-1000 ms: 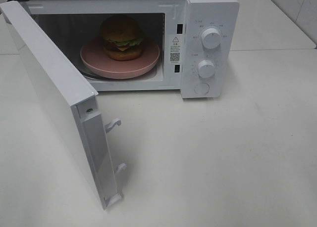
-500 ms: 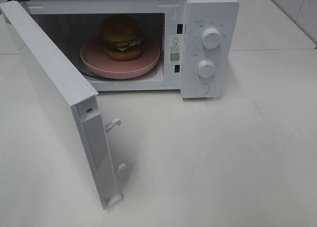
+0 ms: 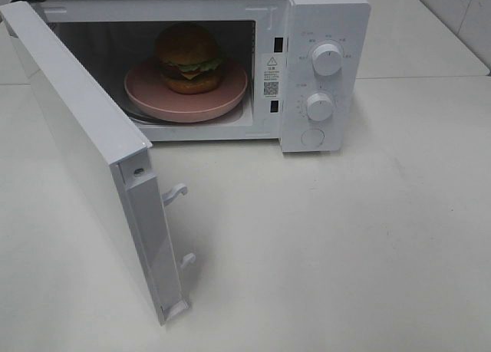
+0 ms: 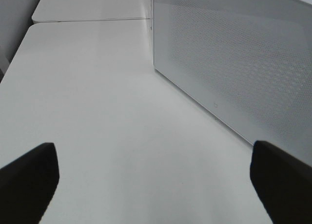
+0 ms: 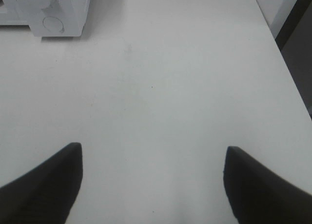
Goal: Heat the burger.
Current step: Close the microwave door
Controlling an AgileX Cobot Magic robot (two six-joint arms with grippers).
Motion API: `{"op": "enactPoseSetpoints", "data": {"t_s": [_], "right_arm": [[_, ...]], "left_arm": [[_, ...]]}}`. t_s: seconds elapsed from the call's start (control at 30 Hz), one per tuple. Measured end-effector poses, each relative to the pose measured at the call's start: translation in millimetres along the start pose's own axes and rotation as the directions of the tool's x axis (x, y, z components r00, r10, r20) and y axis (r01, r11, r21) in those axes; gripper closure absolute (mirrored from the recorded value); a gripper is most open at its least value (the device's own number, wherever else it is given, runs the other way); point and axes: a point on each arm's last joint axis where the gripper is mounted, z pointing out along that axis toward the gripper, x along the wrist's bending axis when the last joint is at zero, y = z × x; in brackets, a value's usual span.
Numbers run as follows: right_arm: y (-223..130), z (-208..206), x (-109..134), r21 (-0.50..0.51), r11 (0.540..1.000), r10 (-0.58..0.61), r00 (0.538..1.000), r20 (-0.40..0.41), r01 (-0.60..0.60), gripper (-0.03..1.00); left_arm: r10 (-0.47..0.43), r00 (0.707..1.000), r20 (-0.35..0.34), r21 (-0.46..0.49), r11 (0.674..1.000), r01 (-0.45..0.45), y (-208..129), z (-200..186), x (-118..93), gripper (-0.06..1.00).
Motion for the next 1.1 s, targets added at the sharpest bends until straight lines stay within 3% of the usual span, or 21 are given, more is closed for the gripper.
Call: {"op": "enactPoseSetpoints", "data": {"t_s": [0.17, 1.1], "right_arm": [[-6.4, -12.0, -1.1, -0.084, 0.996, 0.008, 1.000, -0.003, -0.008, 0.20], [-7.2, -12.3, -1.2, -0.088, 0.996, 0.008, 1.000, -0.003, -0.009, 0.20]], "left_arm": [[0.000, 1.000, 0.000, 0.000, 1.000, 0.000, 0.0, 0.0, 0.0, -0.05], [0.000, 1.000, 0.000, 0.000, 1.000, 0.000, 0.0, 0.0, 0.0, -0.05]]}}
